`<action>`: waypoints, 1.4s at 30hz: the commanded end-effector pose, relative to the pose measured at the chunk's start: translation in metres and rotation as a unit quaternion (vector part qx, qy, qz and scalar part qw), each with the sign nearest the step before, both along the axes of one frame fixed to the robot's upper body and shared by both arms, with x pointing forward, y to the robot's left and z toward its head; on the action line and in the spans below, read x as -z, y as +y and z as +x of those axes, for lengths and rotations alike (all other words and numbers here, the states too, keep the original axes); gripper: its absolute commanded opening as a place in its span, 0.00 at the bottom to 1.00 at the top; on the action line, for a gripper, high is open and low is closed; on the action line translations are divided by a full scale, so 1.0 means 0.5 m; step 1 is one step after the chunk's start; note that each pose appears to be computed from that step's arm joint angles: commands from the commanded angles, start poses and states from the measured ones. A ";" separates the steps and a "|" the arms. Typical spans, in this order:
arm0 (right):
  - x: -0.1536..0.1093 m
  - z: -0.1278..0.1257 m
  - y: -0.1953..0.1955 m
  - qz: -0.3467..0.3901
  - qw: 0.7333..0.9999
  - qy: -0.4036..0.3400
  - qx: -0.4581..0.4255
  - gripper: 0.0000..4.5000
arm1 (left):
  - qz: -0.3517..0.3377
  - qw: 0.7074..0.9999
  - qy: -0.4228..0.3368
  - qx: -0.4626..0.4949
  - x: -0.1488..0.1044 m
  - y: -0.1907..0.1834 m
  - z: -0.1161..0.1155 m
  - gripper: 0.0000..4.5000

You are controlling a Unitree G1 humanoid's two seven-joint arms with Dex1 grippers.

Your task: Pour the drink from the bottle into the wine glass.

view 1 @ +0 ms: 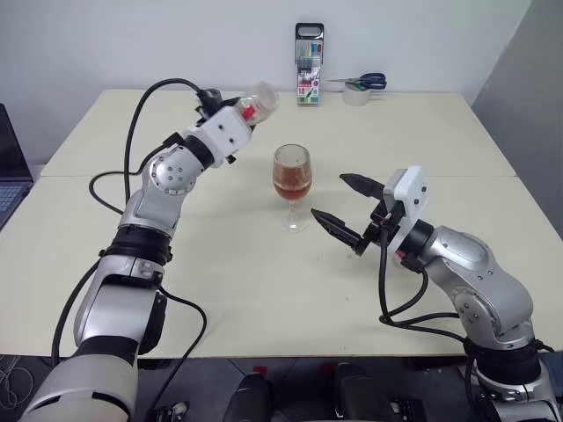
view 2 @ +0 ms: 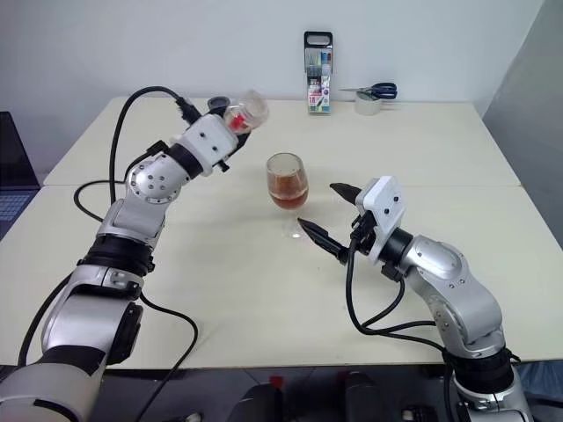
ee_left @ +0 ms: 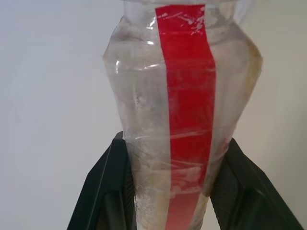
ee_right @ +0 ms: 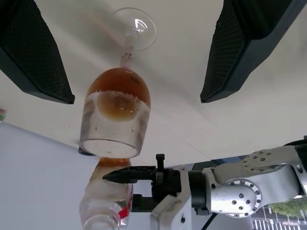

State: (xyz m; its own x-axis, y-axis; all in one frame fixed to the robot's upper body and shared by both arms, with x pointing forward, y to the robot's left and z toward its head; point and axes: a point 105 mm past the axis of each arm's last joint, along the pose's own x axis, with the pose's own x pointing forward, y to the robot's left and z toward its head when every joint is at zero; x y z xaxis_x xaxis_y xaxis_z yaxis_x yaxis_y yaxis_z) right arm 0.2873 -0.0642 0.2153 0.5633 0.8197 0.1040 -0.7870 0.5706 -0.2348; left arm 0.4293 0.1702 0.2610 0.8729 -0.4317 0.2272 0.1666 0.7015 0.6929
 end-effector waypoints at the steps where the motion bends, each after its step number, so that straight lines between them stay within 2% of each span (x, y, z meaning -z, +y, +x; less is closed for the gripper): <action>1: -0.018 -0.032 0.022 -0.019 0.998 -0.011 -0.054 1.00 | -0.135 0.990 0.037 -0.020 -0.017 0.054 -0.022 0.37; 3: -0.016 -0.041 0.033 -0.031 0.997 -0.003 -0.075 1.00 | -0.207 0.974 0.082 -0.035 0.017 0.089 -0.037 0.37; 5: -0.017 -0.043 0.038 -0.039 0.996 -0.001 -0.084 1.00 | -0.246 0.962 0.111 -0.046 0.043 0.110 -0.051 0.37; 10: -0.019 -0.040 0.048 -0.053 0.994 -0.002 -0.100 1.00 | -0.308 0.935 0.161 -0.070 0.097 0.150 -0.077 0.37; 20: -0.019 -0.028 0.069 -0.055 0.992 -0.006 -0.111 1.00 | -0.305 0.934 0.171 -0.075 0.177 0.173 -0.102 0.37; 25: -0.018 -0.030 0.069 -0.055 0.992 -0.005 -0.110 1.00 | -0.312 0.931 0.171 -0.077 0.193 0.174 -0.101 0.37; 31: -0.017 -0.030 0.067 -0.055 0.993 -0.003 -0.108 1.00 | -0.314 0.931 0.167 -0.076 0.193 0.172 -0.099 0.82; 34: -0.016 -0.029 0.066 -0.056 0.993 -0.003 -0.107 1.00 | -0.301 0.936 0.164 -0.080 0.192 0.173 -0.099 0.99; 39: -0.009 -0.028 0.062 -0.059 0.993 0.000 -0.103 1.00 | -0.277 0.945 0.158 -0.078 0.190 0.166 -0.103 0.99; 42: 0.019 -0.013 0.040 -0.065 0.995 0.001 -0.069 1.00 | -0.264 0.948 0.150 -0.092 0.192 0.169 -0.110 0.99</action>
State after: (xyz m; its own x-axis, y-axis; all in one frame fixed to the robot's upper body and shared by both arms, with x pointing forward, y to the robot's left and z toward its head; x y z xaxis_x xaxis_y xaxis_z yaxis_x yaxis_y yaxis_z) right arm 0.2798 -0.0394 0.2041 0.4227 0.9058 -0.0272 -0.8778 0.4018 -0.2608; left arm 0.3774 0.2534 0.1506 0.9841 -0.1703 0.0504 0.1627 0.9783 0.1282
